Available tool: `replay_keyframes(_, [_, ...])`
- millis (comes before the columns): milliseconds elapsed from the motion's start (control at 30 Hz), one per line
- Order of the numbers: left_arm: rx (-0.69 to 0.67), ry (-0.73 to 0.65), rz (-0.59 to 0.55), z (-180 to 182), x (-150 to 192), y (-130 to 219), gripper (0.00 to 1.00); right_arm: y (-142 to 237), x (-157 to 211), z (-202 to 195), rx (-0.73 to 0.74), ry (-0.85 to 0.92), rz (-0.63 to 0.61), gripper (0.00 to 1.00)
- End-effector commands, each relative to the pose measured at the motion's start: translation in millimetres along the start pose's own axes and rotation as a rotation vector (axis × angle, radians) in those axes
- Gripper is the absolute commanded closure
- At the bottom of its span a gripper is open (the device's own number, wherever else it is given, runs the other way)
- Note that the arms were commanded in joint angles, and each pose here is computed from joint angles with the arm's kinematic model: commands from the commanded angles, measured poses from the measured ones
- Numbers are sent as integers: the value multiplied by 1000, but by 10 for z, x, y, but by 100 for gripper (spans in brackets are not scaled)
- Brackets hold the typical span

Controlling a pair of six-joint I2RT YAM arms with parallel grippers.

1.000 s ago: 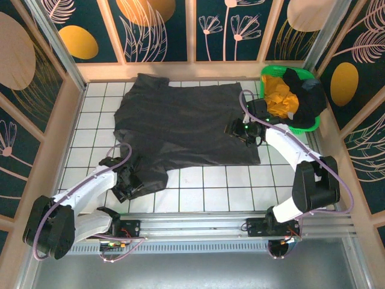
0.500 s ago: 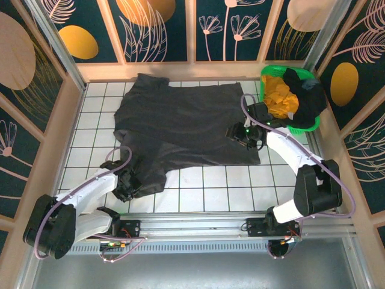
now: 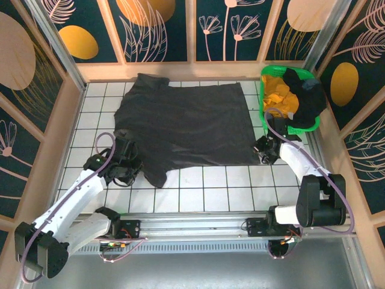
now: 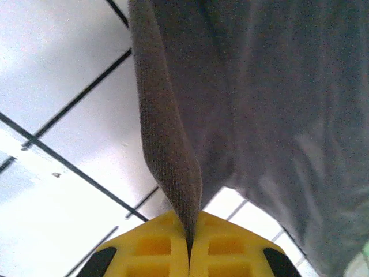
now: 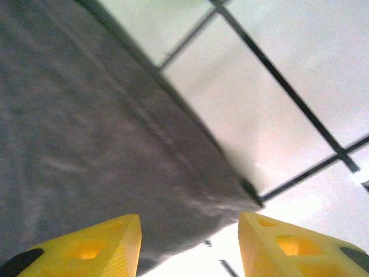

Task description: Fold and stack the t-shirts

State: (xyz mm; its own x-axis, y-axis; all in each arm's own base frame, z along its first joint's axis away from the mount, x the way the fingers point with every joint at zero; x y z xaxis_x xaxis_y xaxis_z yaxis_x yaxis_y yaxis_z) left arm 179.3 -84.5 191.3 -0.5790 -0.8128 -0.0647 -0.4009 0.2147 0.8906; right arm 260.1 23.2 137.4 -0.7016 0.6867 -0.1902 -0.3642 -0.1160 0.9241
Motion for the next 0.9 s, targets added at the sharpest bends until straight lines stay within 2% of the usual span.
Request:
replay_keyframes(0, [35,41,39,-81,35,177,100,-113,41,-212,49,-93,6,52])
replay_keyframes(133, [92,66,53,-113,54,308,100,-209,73,-243,30,-91,33,57])
replay_keyframes(567, [145,157,34,226,118,685,100,-406,53,-228,1,-67,30,69])
replay_keyframes(667, [153,169,34,271,127,731,100,-471,77,-223,3,-68,45,79])
replay_keyframes(767, [125,159,24,350,132,756,100,-481,106,-227,14,-63,42,99])
replay_keyframes(867, [82,155,17,452,144,797,100,-346,146,-251,44,-59,-6,100])
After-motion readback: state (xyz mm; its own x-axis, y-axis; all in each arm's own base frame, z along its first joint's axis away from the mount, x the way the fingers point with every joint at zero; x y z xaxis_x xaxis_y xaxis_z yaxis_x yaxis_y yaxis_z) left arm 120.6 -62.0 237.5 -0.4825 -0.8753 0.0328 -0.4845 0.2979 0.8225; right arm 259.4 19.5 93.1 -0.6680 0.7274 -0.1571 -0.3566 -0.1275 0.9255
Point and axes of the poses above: each hand's point on the last joint's axis, 136 mm out from that joint toward the fingers, its own y axis back along the fingers, its own z axis along the line the jaws close on, x = y × z, the point moved 8 cm from there along y, back along the fingers, and after that the axes turned 1 degree about -y, right-handed, at the moved point
